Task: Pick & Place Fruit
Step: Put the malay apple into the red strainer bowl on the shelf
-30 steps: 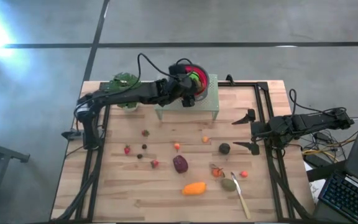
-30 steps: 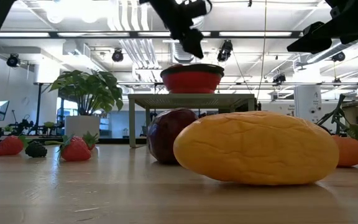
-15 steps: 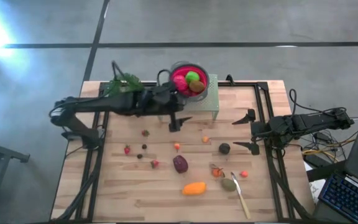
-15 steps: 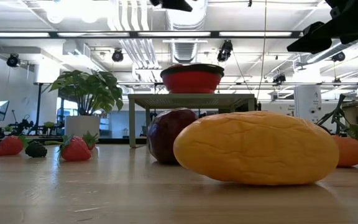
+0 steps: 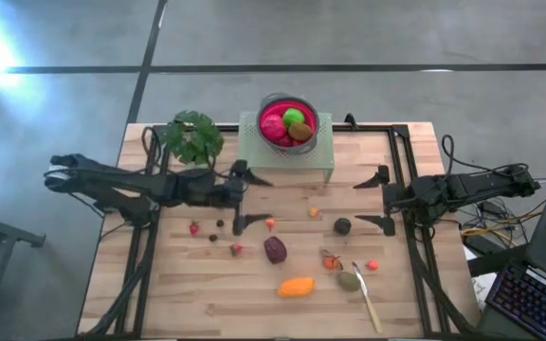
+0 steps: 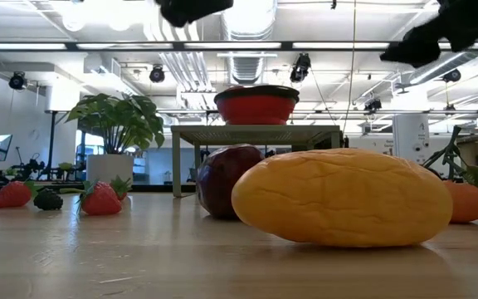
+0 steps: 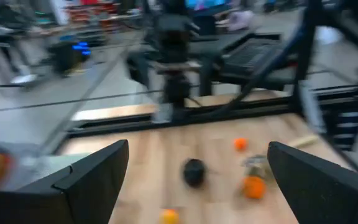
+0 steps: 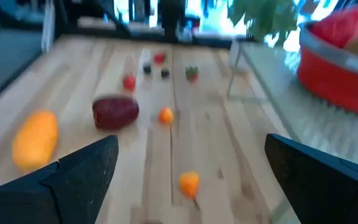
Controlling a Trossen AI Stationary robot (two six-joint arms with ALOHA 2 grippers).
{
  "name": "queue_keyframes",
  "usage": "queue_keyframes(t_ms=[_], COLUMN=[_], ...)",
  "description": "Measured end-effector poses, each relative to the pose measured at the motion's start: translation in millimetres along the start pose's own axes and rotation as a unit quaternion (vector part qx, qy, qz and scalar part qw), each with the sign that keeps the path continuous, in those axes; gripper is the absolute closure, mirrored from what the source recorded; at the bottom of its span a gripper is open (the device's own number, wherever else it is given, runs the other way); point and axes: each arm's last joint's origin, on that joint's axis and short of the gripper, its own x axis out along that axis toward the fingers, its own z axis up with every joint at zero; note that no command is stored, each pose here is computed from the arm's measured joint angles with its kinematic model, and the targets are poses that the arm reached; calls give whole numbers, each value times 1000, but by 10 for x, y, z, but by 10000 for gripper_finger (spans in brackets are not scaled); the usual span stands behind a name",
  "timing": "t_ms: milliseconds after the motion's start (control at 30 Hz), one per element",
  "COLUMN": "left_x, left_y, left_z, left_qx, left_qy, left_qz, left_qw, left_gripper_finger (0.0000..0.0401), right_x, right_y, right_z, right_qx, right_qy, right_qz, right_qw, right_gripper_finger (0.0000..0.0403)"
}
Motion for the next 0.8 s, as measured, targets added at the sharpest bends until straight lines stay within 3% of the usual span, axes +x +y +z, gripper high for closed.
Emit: queue_keyframes(t_ms=[167,400,567,800], left_x=[-48,-91,-109,-108], left_y=[-78,-198,-249,-270], left_z=[-285,-438,-562,-687], left_qx=[-8,-25,-26,-72], left_qy=[5,-11,11,62], left_qz=[-50,-112,-119,-121], left_qw=[999,993,992,988], left_gripper_finger=[13,13,13,13], right_x=[-6,22,193,513], right_y=[7,26,69,151], right_z=[214,539,569,481], right_qx=[29,51,52,80], right_qy=[-112,-268,-240,-166], right_qz=[8,12,14,23], right_qw=[993,962,969,983], right_gripper_finger=[3,3,3,3])
